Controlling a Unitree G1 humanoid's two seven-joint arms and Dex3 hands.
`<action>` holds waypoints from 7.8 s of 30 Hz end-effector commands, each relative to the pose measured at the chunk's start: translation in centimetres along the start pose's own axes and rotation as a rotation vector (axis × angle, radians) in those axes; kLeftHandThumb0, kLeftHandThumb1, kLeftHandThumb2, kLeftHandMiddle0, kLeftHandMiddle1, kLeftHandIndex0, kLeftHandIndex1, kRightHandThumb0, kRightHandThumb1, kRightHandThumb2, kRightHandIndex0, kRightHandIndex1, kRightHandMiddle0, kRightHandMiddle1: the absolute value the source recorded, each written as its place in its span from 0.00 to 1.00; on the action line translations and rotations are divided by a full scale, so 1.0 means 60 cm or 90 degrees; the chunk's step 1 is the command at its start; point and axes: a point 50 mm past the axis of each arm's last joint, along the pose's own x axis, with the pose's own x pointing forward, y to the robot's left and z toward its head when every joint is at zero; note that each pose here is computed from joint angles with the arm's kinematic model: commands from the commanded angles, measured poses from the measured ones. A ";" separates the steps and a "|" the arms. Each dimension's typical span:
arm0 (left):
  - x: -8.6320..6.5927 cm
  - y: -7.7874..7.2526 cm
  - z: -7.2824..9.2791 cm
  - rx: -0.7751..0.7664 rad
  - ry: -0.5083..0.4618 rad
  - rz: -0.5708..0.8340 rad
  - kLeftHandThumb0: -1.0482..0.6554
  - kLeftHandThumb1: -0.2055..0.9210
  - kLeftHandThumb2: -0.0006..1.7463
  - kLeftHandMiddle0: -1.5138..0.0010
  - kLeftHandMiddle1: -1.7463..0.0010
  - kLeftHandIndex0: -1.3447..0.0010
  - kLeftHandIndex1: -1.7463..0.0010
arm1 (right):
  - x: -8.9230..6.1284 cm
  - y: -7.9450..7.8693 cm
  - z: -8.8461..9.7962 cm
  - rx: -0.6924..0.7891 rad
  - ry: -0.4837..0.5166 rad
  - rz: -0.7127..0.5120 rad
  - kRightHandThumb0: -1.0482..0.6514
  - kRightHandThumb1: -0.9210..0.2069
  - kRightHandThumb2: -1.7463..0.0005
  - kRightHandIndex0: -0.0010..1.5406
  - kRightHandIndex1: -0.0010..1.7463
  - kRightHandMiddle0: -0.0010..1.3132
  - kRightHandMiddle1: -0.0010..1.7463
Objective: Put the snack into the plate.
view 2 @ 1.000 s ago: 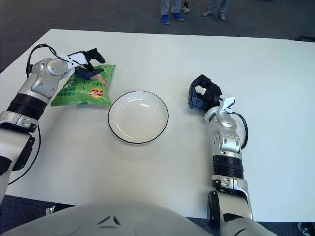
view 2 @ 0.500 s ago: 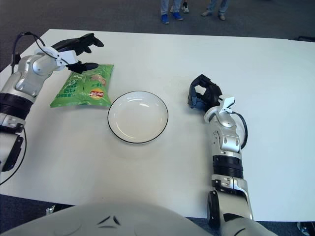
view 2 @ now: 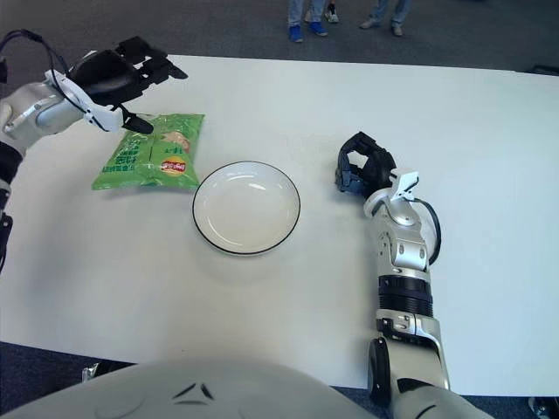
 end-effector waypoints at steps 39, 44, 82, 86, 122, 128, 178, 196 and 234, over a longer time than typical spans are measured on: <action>-0.007 -0.031 -0.020 0.524 -0.311 -0.099 0.00 1.00 0.21 1.00 1.00 1.00 1.00 | -0.011 -0.012 -0.049 0.025 0.093 -0.018 0.34 0.48 0.28 0.85 1.00 0.43 1.00; -0.009 -0.042 -0.016 0.514 -0.330 -0.130 0.00 0.99 0.18 1.00 1.00 1.00 1.00 | -0.012 -0.010 -0.049 0.026 0.095 -0.020 0.34 0.49 0.28 0.85 1.00 0.44 1.00; -0.022 -0.118 0.036 0.319 -0.394 -0.313 0.10 0.74 0.36 1.00 1.00 1.00 1.00 | -0.014 -0.012 -0.045 0.038 0.096 -0.027 0.34 0.50 0.27 0.85 1.00 0.44 1.00; -0.025 -0.128 0.043 0.243 -0.350 -0.358 0.12 0.73 0.37 0.95 0.97 1.00 0.93 | -0.014 -0.012 -0.045 0.040 0.095 -0.030 0.34 0.50 0.27 0.85 1.00 0.45 1.00; -0.021 -0.158 0.054 -0.039 -0.113 -0.442 0.87 0.46 0.71 0.59 0.05 0.57 0.00 | -0.013 -0.015 -0.044 0.041 0.102 -0.038 0.33 0.52 0.26 0.85 1.00 0.46 1.00; -0.024 -0.154 0.049 -0.074 -0.087 -0.417 0.92 0.36 0.82 0.54 0.01 0.42 0.00 | -0.013 -0.015 -0.044 0.044 0.100 -0.038 0.33 0.52 0.26 0.85 1.00 0.46 1.00; 0.018 -0.004 -0.025 -0.097 0.133 0.055 0.94 0.29 0.89 0.49 0.00 0.27 0.00 | -0.008 -0.021 -0.048 0.048 0.106 -0.042 0.34 0.51 0.26 0.85 1.00 0.45 1.00; 0.054 0.019 0.012 -0.130 0.042 0.151 0.95 0.25 0.93 0.46 0.00 0.23 0.00 | -0.008 -0.021 -0.049 0.050 0.104 -0.040 0.34 0.51 0.26 0.85 1.00 0.45 1.00; 0.120 0.057 0.128 -0.210 -0.198 0.237 0.97 0.21 0.95 0.44 0.00 0.20 0.00 | -0.006 -0.014 -0.049 0.051 0.100 -0.027 0.34 0.51 0.26 0.85 1.00 0.45 1.00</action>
